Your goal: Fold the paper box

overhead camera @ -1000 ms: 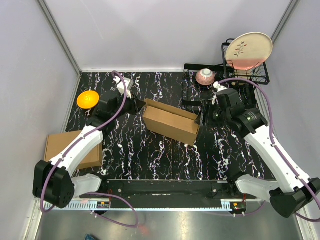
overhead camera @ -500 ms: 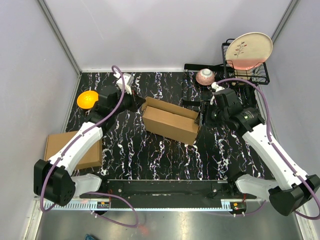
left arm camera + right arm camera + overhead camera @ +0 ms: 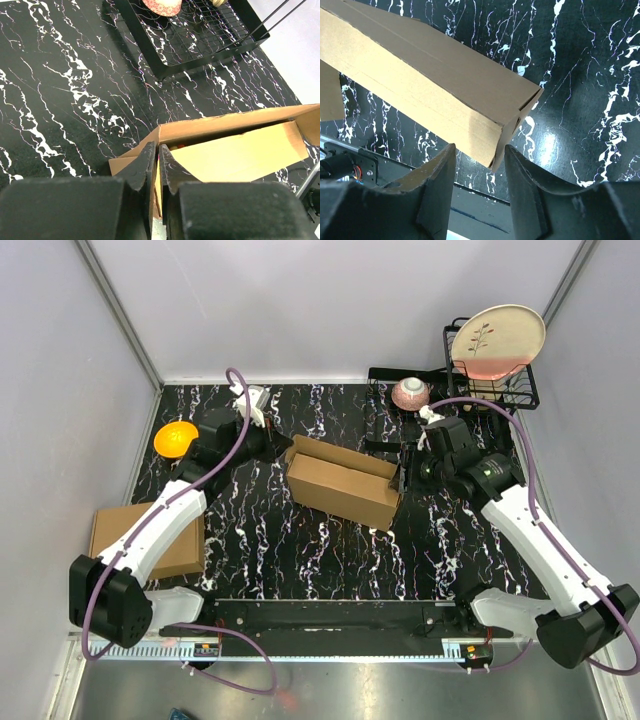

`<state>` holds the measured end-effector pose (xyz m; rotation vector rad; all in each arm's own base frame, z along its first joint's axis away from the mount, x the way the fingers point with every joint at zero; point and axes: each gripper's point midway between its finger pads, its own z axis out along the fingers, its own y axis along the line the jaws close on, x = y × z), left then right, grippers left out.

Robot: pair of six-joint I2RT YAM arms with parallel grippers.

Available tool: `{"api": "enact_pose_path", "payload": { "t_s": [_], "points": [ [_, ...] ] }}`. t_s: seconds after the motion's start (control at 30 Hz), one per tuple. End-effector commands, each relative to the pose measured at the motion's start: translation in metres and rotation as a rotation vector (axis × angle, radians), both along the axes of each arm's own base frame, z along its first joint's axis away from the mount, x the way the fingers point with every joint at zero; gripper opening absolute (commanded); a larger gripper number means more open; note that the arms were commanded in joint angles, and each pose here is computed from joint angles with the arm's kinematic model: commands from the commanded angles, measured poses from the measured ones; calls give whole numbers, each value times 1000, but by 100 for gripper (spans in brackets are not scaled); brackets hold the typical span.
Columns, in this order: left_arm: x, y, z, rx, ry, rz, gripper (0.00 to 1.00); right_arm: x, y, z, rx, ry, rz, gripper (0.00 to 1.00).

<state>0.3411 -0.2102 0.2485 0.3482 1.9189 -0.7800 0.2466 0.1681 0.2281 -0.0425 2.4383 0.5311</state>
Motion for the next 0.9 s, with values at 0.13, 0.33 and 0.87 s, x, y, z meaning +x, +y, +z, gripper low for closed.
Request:
{"api": "enact_pose_path", "payload": {
  "t_s": [0.13, 0.33, 0.87],
  "points": [
    [1, -5, 2, -36, -4, -19, 27, 4, 11, 5, 28, -26, 30, 49],
    [2, -3, -10, -22, 12, -10, 31, 5, 12, 6, 27, -27, 34, 49],
    [0, 6, -17, 3, 6, 33, 5, 5, 13, 1, 22, -19, 36, 47]
  ]
}}
